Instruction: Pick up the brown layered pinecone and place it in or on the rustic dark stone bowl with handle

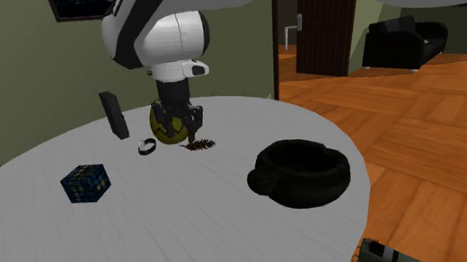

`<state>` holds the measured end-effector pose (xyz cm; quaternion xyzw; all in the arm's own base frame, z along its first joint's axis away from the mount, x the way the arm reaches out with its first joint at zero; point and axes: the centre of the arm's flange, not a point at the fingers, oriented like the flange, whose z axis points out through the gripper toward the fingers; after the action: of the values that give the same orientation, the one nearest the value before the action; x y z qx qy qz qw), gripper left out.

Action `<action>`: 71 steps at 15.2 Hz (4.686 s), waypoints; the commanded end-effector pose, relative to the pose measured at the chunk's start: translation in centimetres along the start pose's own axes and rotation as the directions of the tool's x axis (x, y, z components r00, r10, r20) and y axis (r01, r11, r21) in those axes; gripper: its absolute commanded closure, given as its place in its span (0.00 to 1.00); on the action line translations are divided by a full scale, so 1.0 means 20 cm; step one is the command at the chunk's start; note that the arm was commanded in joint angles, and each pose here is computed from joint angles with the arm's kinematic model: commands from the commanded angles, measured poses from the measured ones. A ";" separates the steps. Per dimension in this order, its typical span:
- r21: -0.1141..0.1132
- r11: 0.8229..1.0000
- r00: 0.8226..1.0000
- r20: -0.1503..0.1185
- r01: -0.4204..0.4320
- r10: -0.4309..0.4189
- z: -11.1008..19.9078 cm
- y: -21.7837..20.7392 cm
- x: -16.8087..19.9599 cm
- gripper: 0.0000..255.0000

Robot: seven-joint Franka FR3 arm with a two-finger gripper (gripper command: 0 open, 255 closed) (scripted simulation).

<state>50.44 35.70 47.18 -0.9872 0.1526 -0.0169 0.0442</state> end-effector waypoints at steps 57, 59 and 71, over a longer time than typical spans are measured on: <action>-0.026 0.901 0.880 -0.227 -0.433 0.416 -0.54 0.07 0.03 1.00; -0.026 0.901 0.880 -0.227 -0.433 0.416 -0.59 0.07 0.03 1.00; -0.026 0.901 0.880 -0.227 -0.433 0.416 -0.73 0.61 -0.20 1.00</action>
<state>43.14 25.25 60.29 -0.9228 0.3696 -0.1084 -0.0081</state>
